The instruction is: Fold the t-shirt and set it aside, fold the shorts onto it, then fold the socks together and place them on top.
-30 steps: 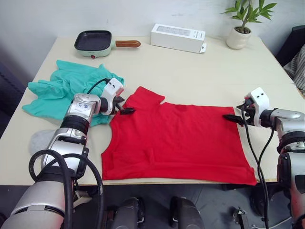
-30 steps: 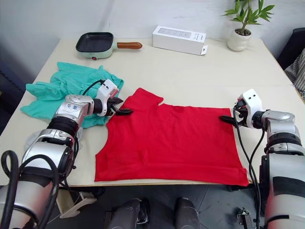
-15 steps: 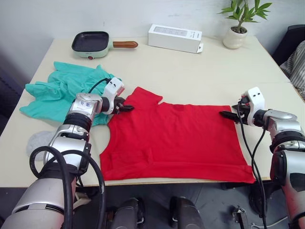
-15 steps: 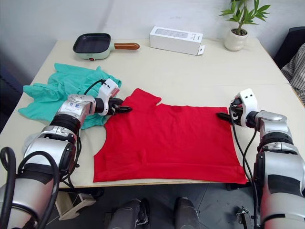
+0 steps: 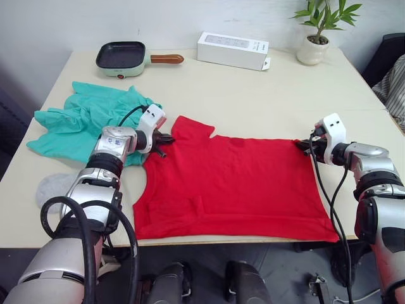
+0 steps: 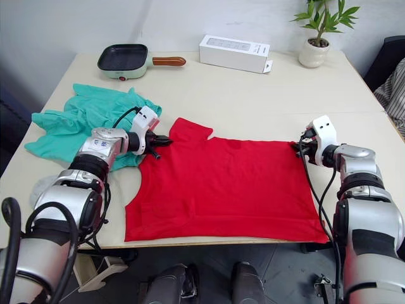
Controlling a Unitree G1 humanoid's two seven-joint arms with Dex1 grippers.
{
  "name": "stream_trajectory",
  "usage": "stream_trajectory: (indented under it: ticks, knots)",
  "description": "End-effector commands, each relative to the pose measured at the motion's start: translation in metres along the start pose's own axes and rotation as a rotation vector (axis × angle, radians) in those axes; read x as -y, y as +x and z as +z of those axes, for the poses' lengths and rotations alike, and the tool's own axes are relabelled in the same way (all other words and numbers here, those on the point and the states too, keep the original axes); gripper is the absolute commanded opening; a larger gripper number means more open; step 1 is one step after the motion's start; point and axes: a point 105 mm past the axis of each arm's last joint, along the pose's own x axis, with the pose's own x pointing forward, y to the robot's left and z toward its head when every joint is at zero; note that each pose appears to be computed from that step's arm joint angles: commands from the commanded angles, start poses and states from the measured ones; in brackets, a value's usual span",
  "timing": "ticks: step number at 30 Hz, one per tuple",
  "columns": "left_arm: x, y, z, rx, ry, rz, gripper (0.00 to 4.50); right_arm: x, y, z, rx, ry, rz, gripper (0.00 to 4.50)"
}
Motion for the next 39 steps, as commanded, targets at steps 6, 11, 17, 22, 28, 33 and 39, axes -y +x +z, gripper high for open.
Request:
stream_trajectory:
  ticks: [6, 11, 17, 22, 28, 33, 39]
  knots:
    - [-0.009, -0.018, 0.023, 0.133, -0.038, -0.019, 0.0, 0.004, -0.015, 0.017, 0.126, -0.017, 0.052, 0.02]
    - [-0.009, -0.025, 0.028, 0.142, 0.016, -0.035, 0.0, 0.008, -0.023, 0.028, 0.21, -0.002, 0.058, 0.02]
    - [-0.006, -0.035, 0.035, 0.142, 0.094, -0.069, 0.0, 0.01, -0.038, 0.038, 0.279, -0.013, 0.103, 0.02]
    - [0.006, -0.048, 0.03, 0.123, 0.162, -0.114, 0.0, 0.01, -0.056, 0.033, 0.301, -0.023, 0.168, 0.02]
    - [0.024, -0.06, 0.003, 0.043, 0.257, -0.136, 0.0, 0.011, -0.07, 0.002, 0.267, -0.003, 0.175, 0.02]
    - [0.035, -0.062, -0.007, 0.034, 0.249, -0.127, 0.0, -0.003, -0.07, -0.031, 0.207, -0.024, 0.2, 0.02]
    - [0.039, -0.062, -0.019, -0.004, 0.227, -0.124, 0.0, -0.011, -0.066, -0.051, 0.15, -0.061, 0.177, 0.02]
